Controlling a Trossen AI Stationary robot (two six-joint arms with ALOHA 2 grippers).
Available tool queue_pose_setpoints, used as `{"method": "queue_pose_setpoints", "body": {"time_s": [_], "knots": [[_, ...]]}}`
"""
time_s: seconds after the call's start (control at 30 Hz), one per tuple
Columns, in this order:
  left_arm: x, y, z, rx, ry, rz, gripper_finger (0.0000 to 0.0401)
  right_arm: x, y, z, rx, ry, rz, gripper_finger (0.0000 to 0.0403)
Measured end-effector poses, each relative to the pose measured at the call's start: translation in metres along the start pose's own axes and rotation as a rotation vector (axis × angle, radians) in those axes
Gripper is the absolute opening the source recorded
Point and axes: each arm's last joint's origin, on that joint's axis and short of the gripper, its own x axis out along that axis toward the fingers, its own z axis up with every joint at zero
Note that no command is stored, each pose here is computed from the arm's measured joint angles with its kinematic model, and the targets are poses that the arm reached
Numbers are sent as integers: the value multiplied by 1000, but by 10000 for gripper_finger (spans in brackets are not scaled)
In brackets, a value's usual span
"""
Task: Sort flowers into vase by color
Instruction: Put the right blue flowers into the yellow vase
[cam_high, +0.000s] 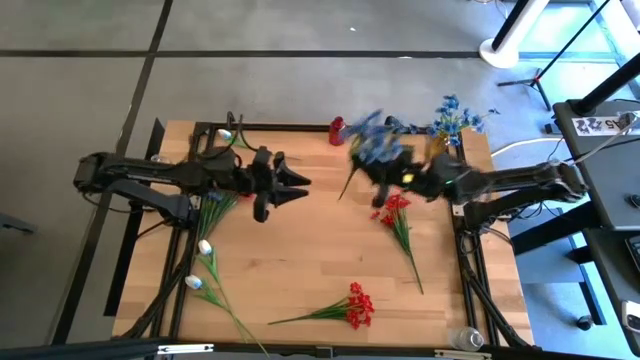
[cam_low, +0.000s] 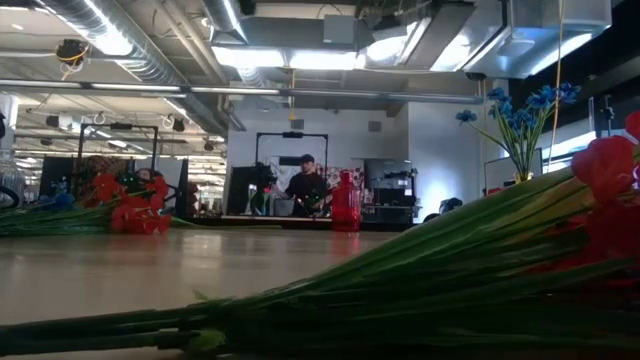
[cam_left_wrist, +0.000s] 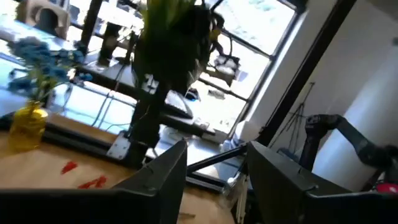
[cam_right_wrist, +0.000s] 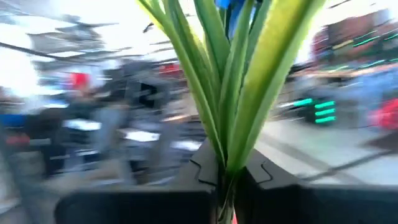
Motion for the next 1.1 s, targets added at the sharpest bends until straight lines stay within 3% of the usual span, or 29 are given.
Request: {"method": "queue_pose_setpoints", "body": {"time_s": [0.13,0.3,0.53,0.67,0.93,1.1], "knots": [[-20,-6,9,-3,13,36,166,-35,-26,31,-117,-15,-290,10],[-30,-8,17,-2,-49,78,156,-73,-62,59,-156,-60,-679,11],[-28,-7,19,-13,-97,115,151,-101,-102,94,-295,-234,-1028,10],[-25,-8,20,-49,-120,101,150,-100,-128,93,-349,-195,-1233,10],[-17,-19,12,-98,-115,43,150,-100,-174,66,-333,19,-1524,10],[-17,-28,7,-95,-113,54,150,-105,-172,66,-319,22,-1514,10]]}}
